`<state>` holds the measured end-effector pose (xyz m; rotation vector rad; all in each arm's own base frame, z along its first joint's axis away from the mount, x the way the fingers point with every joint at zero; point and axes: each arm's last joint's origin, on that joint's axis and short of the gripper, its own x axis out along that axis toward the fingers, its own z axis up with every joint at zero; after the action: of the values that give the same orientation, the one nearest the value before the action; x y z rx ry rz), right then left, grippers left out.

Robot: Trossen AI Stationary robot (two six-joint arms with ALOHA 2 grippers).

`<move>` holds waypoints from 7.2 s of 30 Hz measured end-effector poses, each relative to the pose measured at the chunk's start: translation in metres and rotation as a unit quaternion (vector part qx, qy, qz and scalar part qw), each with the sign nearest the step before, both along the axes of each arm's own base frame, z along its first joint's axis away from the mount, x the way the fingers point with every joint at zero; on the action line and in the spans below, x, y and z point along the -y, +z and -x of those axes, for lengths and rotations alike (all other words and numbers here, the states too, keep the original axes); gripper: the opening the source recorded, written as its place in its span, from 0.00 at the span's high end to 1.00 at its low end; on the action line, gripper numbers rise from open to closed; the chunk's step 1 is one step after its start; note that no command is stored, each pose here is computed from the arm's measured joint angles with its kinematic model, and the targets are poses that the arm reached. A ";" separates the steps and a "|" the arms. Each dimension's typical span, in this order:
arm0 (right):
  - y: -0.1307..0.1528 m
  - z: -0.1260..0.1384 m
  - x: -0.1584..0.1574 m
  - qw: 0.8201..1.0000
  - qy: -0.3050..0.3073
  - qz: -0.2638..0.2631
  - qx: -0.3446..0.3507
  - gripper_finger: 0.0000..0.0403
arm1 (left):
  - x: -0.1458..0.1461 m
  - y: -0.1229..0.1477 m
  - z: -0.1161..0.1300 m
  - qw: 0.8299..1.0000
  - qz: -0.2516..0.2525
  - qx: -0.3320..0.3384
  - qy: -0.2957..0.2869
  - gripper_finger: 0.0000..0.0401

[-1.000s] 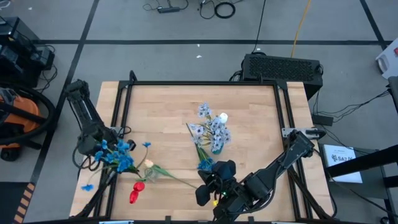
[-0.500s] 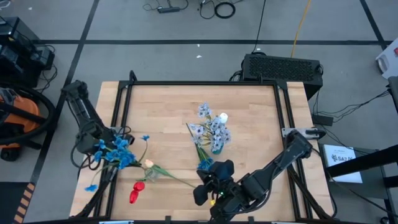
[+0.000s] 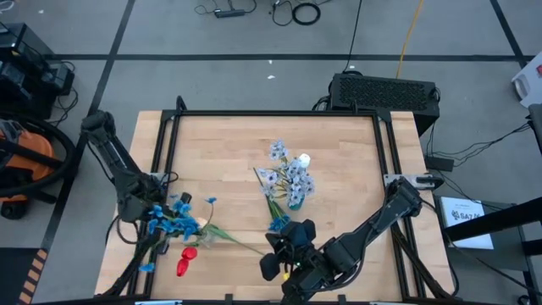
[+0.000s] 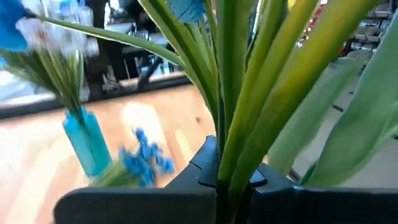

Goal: Sort flowers into vase by color
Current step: Put the bottom blue flowers into the transparent flower vase

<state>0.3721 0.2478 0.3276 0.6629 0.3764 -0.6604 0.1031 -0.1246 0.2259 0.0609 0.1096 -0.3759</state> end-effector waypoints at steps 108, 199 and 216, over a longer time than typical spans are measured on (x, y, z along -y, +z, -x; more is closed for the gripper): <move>0.002 -0.014 0.017 1.000 -0.013 0.004 0.006 1.00 | -0.015 0.034 0.022 0.972 -0.008 -0.170 -0.162 0.82; 0.001 -0.032 0.048 0.999 -0.008 0.031 -0.033 1.00 | -0.016 0.023 0.024 0.949 0.033 -0.287 -0.126 0.95; 0.001 -0.032 0.048 0.998 0.002 0.044 -0.042 1.00 | -0.017 0.023 0.023 0.949 0.066 -0.295 -0.087 0.83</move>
<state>0.4040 0.1995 0.3284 0.5517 0.4228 -0.6989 0.0798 -0.1078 0.2493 -0.1792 0.6747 -0.5688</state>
